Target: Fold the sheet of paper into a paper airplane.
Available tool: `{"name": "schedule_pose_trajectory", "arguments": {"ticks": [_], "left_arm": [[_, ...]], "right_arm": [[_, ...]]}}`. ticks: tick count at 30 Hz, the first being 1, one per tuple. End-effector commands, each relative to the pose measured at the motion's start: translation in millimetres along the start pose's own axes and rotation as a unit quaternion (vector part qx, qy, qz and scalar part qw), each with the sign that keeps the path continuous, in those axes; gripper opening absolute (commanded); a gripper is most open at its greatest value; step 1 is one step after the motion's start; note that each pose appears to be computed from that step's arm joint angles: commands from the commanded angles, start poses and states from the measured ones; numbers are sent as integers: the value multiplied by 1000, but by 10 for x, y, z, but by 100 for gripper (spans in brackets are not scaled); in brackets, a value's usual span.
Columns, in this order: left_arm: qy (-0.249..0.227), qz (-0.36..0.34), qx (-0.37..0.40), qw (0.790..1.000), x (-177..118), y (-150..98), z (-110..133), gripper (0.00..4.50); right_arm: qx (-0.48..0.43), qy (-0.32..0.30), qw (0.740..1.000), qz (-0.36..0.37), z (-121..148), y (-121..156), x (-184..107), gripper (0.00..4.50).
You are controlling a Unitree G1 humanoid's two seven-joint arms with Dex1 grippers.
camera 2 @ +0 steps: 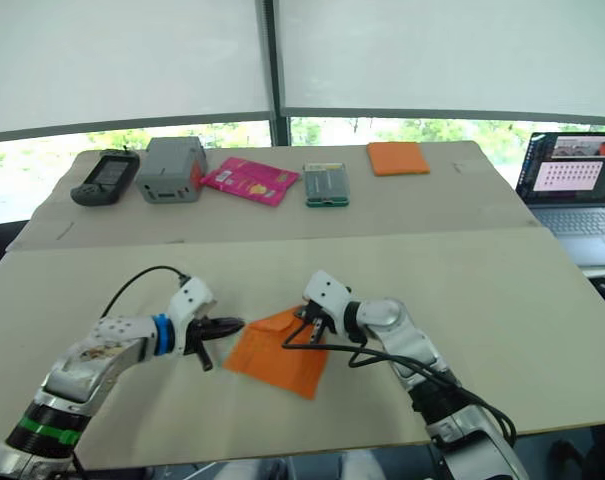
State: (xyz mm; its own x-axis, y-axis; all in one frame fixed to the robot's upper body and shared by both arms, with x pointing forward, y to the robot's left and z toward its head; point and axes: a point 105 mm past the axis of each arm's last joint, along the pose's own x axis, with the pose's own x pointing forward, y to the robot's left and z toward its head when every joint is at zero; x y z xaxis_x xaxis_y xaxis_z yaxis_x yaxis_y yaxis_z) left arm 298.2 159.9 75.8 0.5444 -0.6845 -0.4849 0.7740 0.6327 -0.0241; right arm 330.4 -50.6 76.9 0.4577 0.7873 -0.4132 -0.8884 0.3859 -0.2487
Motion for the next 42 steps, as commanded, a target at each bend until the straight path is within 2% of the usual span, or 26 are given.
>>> {"name": "schedule_pose_trajectory", "arguments": {"ticks": [1,3,6,9,13,16,20,24,26,33,42], "left_arm": [[-55,-9,-16,998,-3,29,252,3],[-98,-32,-13,995,60,-35,483,3],[-114,-66,-2,991,158,-149,618,3],[-86,-104,21,991,378,-255,566,3],[-39,-139,54,988,566,-316,418,3],[-31,-163,68,984,642,-374,391,3],[-17,-191,87,978,730,-445,354,3],[-6,-199,100,975,789,-460,328,3],[-3,-203,102,974,803,-465,322,3],[2,-204,109,973,814,-464,295,3],[5,-190,105,976,821,-461,237,3]], "right_arm": [[12,13,1000,6,-103,45,8,0],[8,-6,1000,2,-10,21,-13,0],[12,-37,999,-12,148,-50,-100,0],[27,-63,997,-34,266,-87,-334,0],[42,-64,995,-64,296,-119,-567,0],[49,-53,994,-85,272,-130,-703,0],[59,-13,994,-95,106,-51,-857,0],[47,30,993,-100,-93,-10,-876,0],[-3,46,993,-108,-149,-64,-820,0],[-99,70,992,-37,-207,-92,-672,0],[-144,62,983,93,-190,17,-608,0]]}}
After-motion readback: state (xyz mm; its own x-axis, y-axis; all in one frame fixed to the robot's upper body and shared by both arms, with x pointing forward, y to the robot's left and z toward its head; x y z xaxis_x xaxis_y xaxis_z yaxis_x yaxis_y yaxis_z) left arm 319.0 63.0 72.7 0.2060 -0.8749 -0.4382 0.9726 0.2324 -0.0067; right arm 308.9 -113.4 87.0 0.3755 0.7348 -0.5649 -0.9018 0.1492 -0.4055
